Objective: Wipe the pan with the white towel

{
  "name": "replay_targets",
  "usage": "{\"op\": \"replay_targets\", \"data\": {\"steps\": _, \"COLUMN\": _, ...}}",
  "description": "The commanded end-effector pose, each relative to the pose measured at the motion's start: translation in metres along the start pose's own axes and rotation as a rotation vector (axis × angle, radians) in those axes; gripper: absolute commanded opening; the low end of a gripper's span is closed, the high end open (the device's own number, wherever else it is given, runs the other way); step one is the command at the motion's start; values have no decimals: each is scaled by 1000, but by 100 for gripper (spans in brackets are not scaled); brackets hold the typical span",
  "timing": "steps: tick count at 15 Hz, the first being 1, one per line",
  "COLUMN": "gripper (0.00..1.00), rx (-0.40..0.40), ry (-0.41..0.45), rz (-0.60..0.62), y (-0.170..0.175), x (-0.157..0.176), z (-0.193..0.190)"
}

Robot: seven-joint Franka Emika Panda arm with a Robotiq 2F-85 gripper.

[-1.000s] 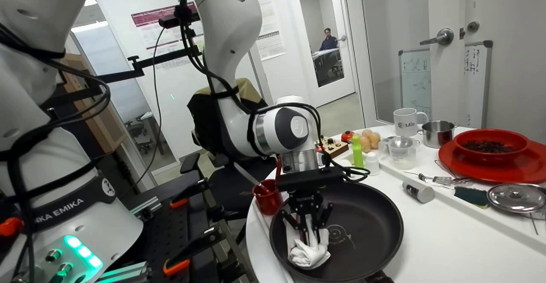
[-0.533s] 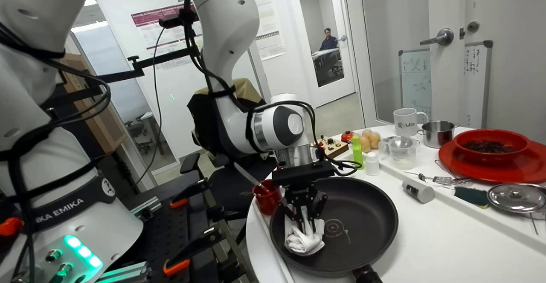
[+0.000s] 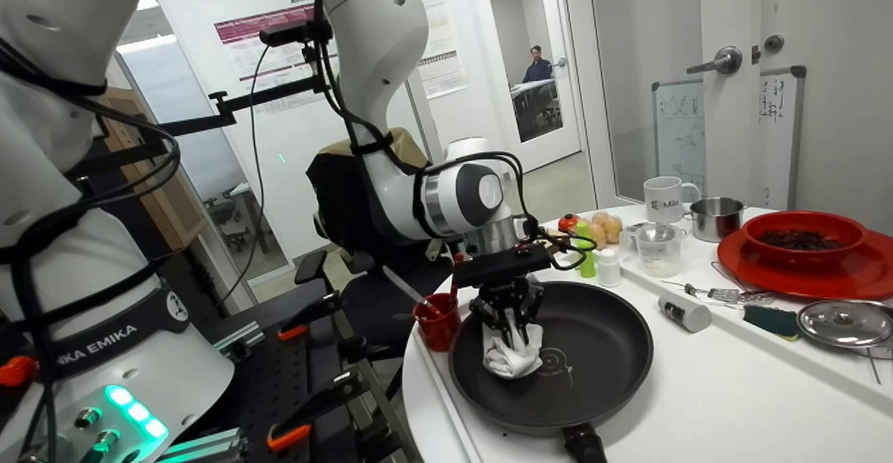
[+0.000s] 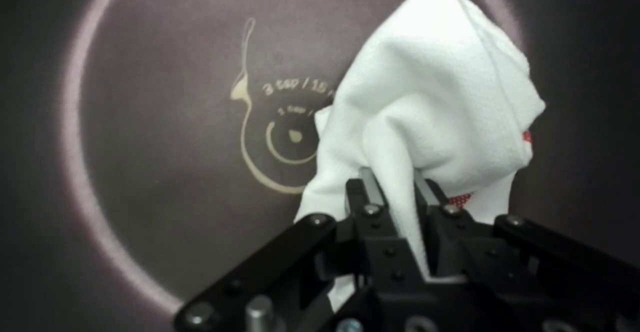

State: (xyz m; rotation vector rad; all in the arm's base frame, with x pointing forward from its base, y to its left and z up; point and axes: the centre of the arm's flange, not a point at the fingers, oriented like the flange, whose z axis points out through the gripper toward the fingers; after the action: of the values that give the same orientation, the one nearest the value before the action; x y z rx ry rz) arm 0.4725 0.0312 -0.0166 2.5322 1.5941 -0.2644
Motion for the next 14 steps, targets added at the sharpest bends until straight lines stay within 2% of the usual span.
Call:
{"op": "replay_targets", "data": {"steps": 1, "gripper": 9, "rx": -43, "ry": 85, "rz": 78, "y": 32, "x": 15, "z": 2}}
{"op": "replay_targets", "data": {"steps": 5, "gripper": 9, "rx": -92, "ry": 117, "rz": 181, "y": 75, "x": 4, "z": 5}}
{"op": "replay_targets", "data": {"steps": 9, "gripper": 9, "rx": -142, "ry": 125, "rz": 298, "y": 117, "x": -23, "z": 13}}
{"op": "replay_targets", "data": {"steps": 14, "gripper": 9, "rx": -181, "ry": 97, "rz": 359, "y": 132, "x": -62, "z": 20}}
